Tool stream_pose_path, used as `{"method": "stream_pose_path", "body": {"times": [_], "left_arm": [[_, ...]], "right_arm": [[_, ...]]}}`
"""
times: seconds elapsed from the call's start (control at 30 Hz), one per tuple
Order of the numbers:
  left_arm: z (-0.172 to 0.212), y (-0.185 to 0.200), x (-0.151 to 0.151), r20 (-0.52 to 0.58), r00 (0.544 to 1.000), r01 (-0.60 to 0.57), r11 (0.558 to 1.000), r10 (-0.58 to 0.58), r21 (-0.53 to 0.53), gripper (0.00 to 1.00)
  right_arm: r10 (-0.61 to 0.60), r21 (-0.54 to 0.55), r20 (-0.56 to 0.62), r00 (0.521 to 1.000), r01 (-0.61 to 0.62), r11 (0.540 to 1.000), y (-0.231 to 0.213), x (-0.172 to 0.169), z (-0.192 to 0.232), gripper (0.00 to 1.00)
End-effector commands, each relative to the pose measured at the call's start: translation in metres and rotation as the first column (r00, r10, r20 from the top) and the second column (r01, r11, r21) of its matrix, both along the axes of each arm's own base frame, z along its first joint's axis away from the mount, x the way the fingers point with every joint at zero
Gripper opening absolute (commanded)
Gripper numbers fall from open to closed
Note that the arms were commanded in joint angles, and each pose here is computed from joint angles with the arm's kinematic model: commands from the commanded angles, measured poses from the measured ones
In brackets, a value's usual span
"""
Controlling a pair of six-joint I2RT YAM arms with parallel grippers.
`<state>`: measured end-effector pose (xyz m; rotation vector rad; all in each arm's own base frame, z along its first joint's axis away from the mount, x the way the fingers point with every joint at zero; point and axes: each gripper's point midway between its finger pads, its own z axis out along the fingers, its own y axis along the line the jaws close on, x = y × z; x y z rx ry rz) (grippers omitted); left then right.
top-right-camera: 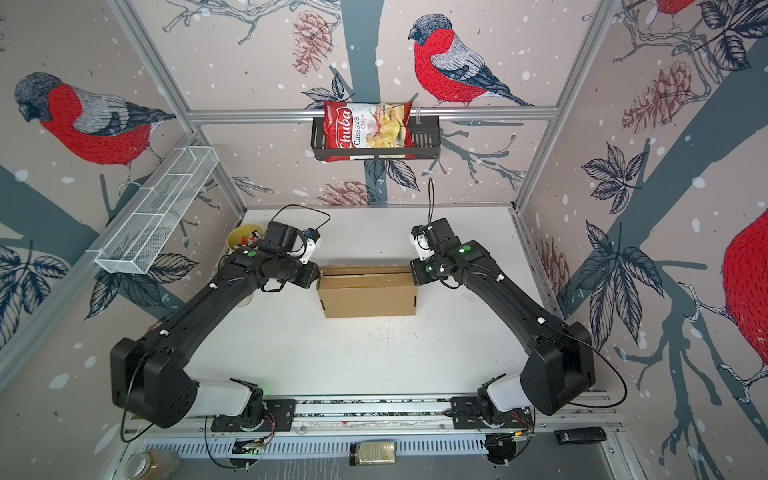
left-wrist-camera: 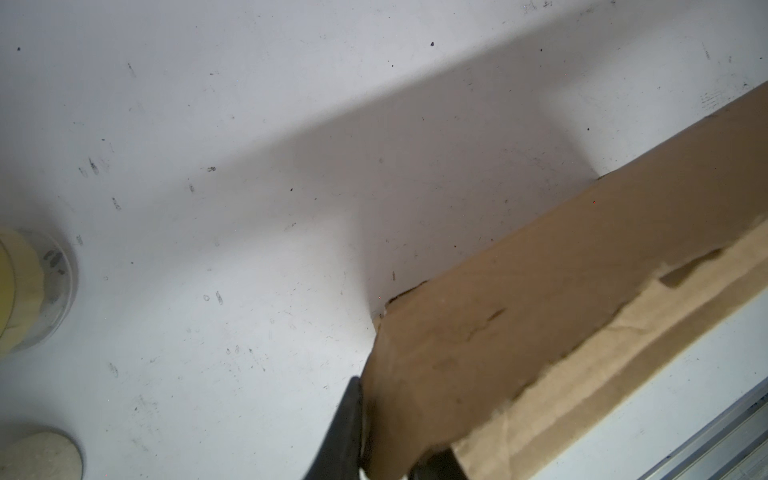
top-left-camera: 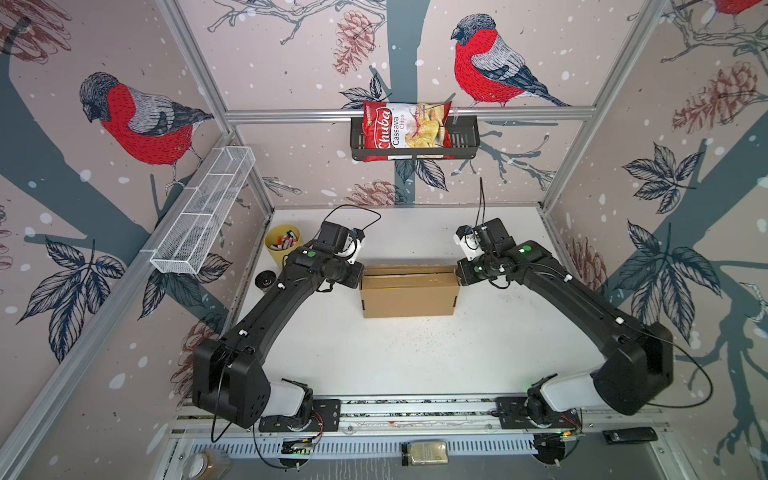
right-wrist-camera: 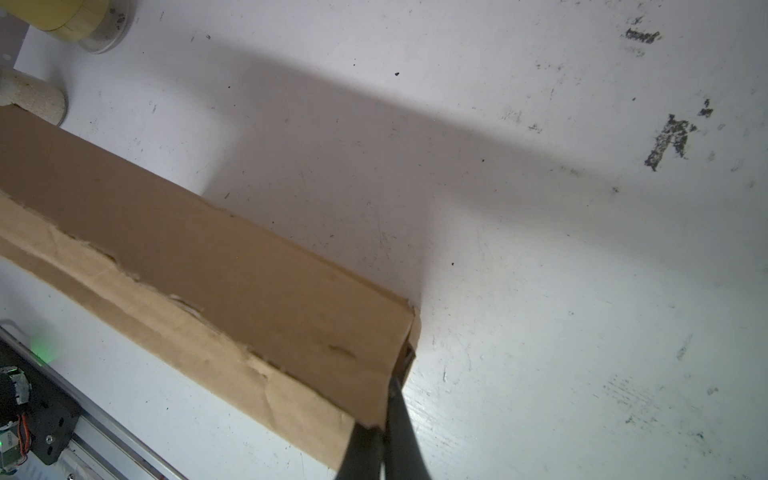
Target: Fold the paper box
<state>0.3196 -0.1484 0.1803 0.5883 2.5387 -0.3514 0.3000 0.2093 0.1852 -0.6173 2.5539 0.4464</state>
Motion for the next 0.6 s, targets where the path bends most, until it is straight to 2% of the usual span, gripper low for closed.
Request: {"method": "stream_pose_path", "body": {"times": [0.0,0.17,0.57], "left_arm": [[0.003,-0.004,-0.004,-0.025,0.999,0.020,1.000,-0.021,-0.021,0.15],[0.005,-0.010,-0.007,-0.078,0.997,0.018,0.999,-0.022,-0.047,0.06],[0.021,-0.010,-0.007,-0.131,0.991,-0.006,0.999,0.001,-0.041,0.07]], "right_arm": [[0.010,-0.006,-0.065,0.998,-0.010,1.000,-0.001,-0.013,-0.007,0.00],[0.006,-0.002,-0.069,0.998,-0.006,1.000,0.000,-0.015,-0.008,0.00],[-0.047,-0.063,0.001,0.999,0.047,0.997,-0.010,-0.009,-0.007,0.00]]}}
